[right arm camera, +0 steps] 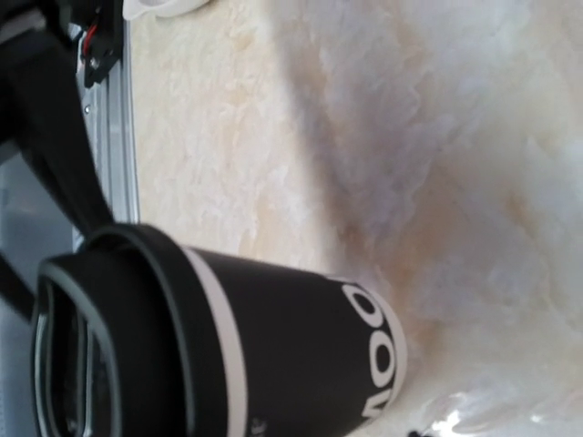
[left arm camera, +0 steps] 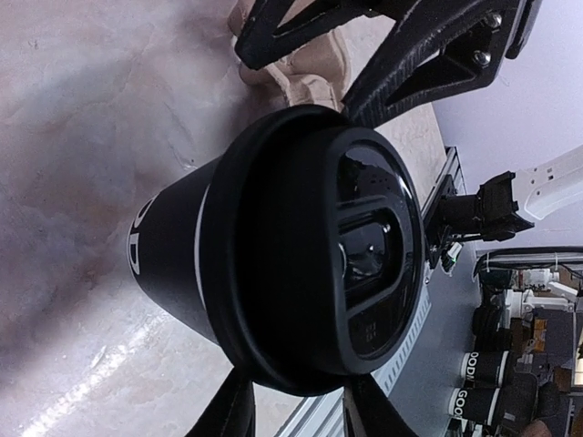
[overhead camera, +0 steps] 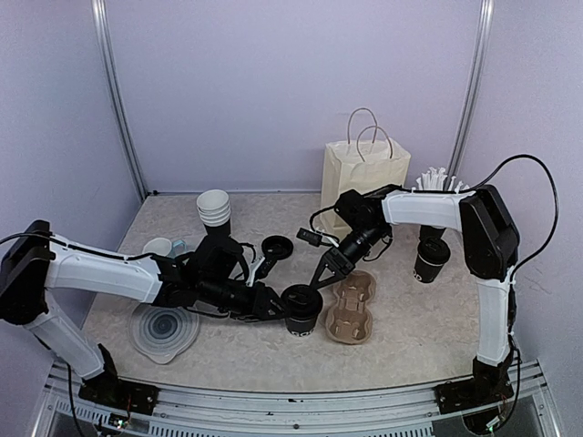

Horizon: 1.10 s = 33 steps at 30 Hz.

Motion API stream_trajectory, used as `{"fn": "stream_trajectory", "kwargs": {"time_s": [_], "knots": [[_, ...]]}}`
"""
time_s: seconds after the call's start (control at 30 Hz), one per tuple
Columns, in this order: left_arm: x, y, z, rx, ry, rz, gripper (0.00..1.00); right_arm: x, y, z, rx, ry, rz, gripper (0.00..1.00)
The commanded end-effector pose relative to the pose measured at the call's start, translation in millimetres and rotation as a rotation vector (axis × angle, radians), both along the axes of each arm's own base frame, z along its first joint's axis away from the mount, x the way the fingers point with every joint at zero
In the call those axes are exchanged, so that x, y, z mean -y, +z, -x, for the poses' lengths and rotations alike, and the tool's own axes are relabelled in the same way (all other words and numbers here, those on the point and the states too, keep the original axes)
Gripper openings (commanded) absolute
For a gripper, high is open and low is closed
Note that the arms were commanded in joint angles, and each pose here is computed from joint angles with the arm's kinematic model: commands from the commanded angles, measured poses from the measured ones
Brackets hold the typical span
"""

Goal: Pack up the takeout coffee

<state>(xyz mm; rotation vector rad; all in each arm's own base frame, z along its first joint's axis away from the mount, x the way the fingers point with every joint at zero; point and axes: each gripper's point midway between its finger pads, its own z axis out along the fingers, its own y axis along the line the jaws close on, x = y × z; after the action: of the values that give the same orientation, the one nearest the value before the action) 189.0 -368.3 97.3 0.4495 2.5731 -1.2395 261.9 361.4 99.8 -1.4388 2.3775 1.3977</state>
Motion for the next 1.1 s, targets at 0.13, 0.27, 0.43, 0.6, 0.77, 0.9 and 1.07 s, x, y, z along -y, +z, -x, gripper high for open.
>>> {"fn": "stream_trajectory", "kwargs": {"time_s": [0.13,0.27,0.43,0.6,0.77,0.9,1.07], "knots": [[-99,-133,2,-0.036,0.159,-0.623,0.32,33,-106,32,-0.025,0.056,0.345,0.53],[-90,-124,-3,-0.015,0.161,-0.602,0.31,30,-98,26,0.004,0.057,0.337,0.52],[-46,-61,-16,0.097,0.136,-0.434,0.33,18,-39,1,0.096,0.027,0.208,0.54],[3,11,-16,0.221,0.053,-0.252,0.39,17,22,-18,0.158,0.002,0.053,0.59],[20,42,-11,0.245,-0.002,-0.167,0.47,22,46,-15,0.218,0.016,0.023,0.65],[18,55,-14,0.258,-0.007,-0.134,0.53,26,54,-9,0.263,0.044,-0.001,0.68],[-4,66,-44,0.28,0.084,-0.102,0.57,29,56,-7,0.333,0.075,-0.024,0.74]]}}
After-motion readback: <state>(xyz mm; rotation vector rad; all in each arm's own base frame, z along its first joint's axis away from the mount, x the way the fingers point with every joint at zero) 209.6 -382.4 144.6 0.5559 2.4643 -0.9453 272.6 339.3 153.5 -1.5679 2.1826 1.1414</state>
